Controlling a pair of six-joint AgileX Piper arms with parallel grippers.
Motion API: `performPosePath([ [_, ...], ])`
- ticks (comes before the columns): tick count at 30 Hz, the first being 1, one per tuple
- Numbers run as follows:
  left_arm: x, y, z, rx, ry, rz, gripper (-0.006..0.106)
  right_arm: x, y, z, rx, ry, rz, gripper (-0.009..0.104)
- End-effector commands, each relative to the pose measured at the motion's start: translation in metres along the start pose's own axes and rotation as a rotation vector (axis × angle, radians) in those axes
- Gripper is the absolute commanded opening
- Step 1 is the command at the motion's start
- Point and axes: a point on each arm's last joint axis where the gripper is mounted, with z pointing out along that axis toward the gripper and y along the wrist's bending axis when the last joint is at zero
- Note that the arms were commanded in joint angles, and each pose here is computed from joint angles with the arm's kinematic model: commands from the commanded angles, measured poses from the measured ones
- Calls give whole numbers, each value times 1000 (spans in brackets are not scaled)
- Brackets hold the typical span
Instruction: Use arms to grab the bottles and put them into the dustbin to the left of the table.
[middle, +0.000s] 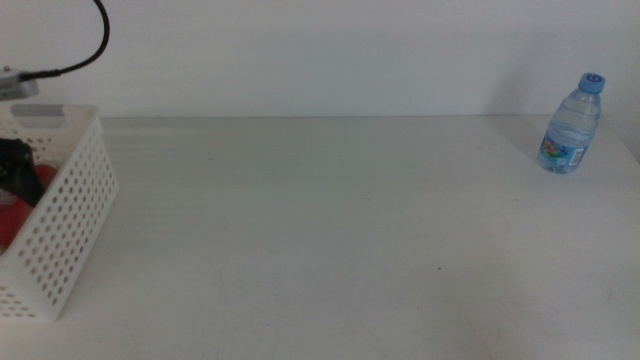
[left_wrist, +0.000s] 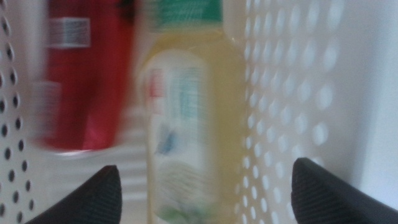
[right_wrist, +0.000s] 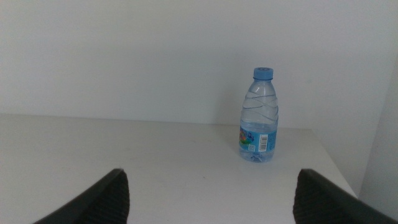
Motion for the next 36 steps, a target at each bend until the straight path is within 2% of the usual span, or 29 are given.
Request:
performPosePath([
  [1, -5, -11, -36, -2, -126, 27, 90, -11, 0, -3, 0, -111, -20, 76],
  [5, -4, -20, -61, 2, -195, 40, 90, -11, 0, -3, 0, -111, -20, 76],
  [13, 9, -52, -114, 100, -397, 57, 90, -11, 0, -3, 0, -111, -20, 76],
  [19, 43, -83, -145, 153, -582, 173, 90, -11, 0, -3, 0, -111, -20, 76],
  [21, 59, -95, -154, 149, -695, 219, 90, -11, 0, -3, 0, -111, -20, 76],
  [26, 102, -124, -161, 163, -941, 254, 90, -11, 0, -3, 0, -111, -20, 76],
  [36, 164, -183, -135, 151, -1276, 388, 90, -11, 0, -3, 0, -111, -20, 76],
])
